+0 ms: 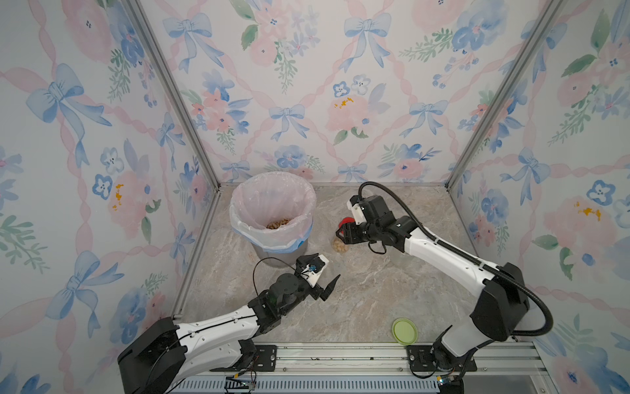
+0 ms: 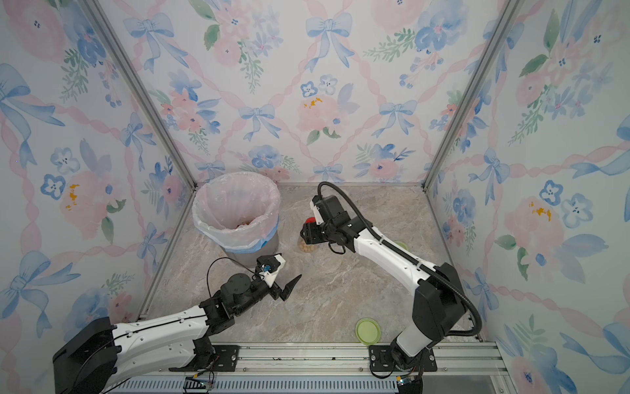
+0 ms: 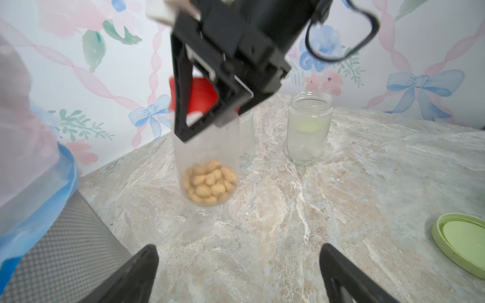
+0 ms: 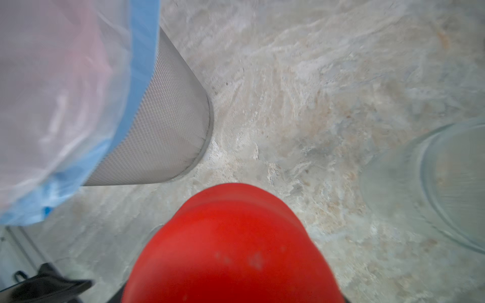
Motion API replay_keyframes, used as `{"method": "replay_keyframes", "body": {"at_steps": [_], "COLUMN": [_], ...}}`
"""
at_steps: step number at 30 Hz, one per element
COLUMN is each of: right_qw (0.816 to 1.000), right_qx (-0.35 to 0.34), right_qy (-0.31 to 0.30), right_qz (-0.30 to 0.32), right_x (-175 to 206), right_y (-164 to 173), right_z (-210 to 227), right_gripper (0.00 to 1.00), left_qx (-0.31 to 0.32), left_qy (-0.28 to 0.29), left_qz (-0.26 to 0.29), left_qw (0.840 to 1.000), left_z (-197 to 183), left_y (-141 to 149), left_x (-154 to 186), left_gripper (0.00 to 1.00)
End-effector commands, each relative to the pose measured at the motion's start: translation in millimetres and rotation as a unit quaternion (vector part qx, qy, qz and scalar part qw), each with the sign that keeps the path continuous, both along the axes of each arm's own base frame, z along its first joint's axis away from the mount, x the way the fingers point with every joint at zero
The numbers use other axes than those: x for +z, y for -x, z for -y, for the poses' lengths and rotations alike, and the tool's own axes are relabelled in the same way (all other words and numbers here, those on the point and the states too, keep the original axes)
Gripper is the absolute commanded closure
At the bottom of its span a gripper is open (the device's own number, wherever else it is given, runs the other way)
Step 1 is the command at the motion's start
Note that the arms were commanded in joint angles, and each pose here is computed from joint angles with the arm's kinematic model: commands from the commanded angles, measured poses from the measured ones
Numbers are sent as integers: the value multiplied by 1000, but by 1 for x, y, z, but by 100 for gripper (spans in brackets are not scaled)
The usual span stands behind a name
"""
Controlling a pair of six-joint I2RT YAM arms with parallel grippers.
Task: Empty moldy peanuts from jars
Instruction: Pick up the jar from the center of the board.
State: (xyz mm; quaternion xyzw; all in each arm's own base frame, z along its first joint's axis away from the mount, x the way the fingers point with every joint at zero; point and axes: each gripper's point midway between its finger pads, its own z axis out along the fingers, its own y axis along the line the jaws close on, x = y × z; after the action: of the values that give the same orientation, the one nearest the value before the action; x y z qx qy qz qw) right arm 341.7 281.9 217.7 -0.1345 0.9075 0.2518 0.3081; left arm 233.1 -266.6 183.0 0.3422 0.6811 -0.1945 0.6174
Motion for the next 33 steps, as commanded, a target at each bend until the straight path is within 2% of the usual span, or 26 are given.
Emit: {"method": "replay_keyframes", "body": {"at_steps": [1,7,14,20,26,30,33], "right_qw": [996,996,995,993,993,993,993], "right_qx": [23,34,42,52,56,58,56], "right_qy": [-57,-71,-86,-108,-99,-99,-100], "right_qz": [-60,-49,-32,-25,-28,-26,-24], "right_x": [10,23,39,51,47,47,49], "right_y": [30,45,55,62,65,66,67], "right_z": [1,6,10,7,7,6,8], "right_gripper": [51,51,51,51,51,51,51], "left_qx": [-25,-3,42,40,39,32,12], "left_qy": [5,10,0,-23,-9,-9,-10], "left_qz": [51,62,75,87,92,93,93], "left_qw": [998,998,996,995,995,995,996], "left_z": [25,45,47,55,59,62,68], "left_y": [-11,-35,-57,-65,-68,-68,-66], "left_x": [32,47,48,44,54,54,52], "left_gripper": [2,2,2,2,2,11,33]}}
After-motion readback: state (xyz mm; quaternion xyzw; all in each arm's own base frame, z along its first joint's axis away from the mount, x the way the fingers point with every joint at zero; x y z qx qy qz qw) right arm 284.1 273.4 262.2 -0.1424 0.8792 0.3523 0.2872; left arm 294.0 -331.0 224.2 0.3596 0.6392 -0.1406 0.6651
